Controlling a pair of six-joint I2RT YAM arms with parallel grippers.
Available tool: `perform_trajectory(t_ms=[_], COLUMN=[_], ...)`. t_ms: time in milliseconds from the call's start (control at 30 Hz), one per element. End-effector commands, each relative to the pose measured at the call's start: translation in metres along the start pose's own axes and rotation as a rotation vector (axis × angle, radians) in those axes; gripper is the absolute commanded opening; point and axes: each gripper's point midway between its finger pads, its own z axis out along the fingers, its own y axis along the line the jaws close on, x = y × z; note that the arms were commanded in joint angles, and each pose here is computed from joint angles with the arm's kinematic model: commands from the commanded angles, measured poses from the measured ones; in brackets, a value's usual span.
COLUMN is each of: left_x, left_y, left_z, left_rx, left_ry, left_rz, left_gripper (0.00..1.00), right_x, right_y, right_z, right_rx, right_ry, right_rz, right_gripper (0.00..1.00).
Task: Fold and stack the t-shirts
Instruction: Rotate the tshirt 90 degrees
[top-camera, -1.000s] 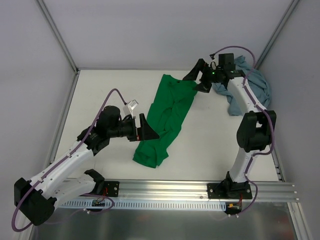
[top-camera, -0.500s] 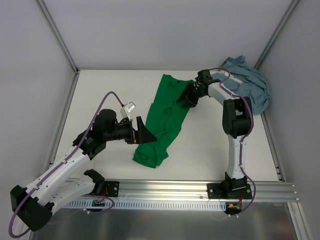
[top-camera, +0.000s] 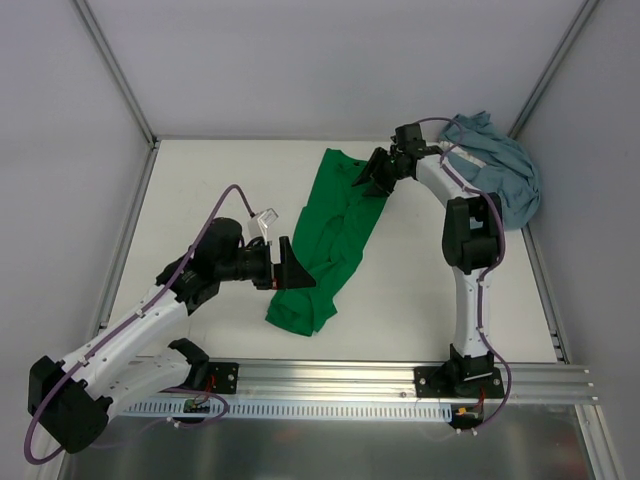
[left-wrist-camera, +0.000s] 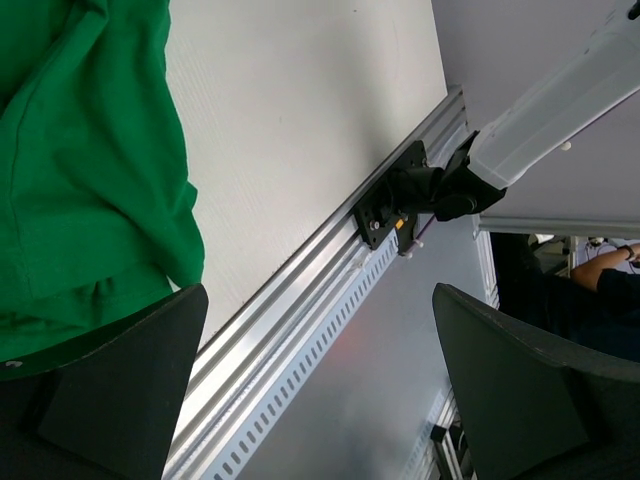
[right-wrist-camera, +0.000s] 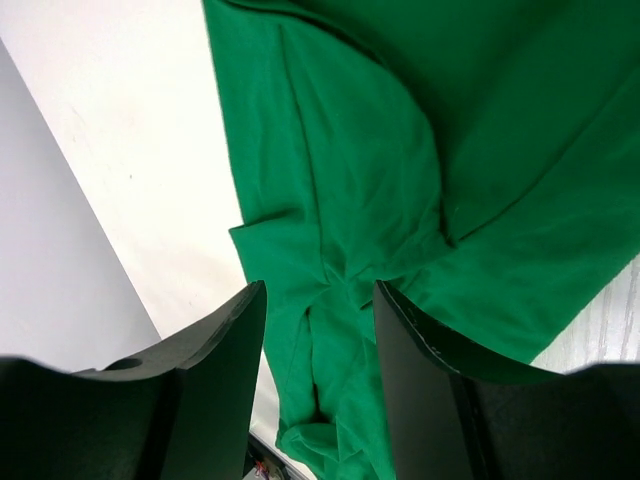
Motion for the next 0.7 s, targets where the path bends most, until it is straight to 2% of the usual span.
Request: perform_trajectory(t_ms=[0, 433, 667], left_x=[-0.001, -0.002, -0.001], left_y=[-0.006, -0.002, -0.001], left_z=[0.001, 0.011, 0.011], left_rx=[0.039, 0.043, 0.041], left_ry=[-0.001, 0.023, 0.023], left_rz=[0.041, 0.026, 0.024], left_gripper=[0.99, 0.99, 0.99], right_x=[-0.006, -0.010, -0.014], right_y=[-0.005, -0.034, -0.037], right_z=[0.000, -0.008, -0.004], right_rx=[0.021, 0.046, 0.037], right_ry=[-0.006, -0.012, -0.015], right_rz=[0.021, 0.060, 0.070], right_gripper=[0.50, 0.52, 0.50])
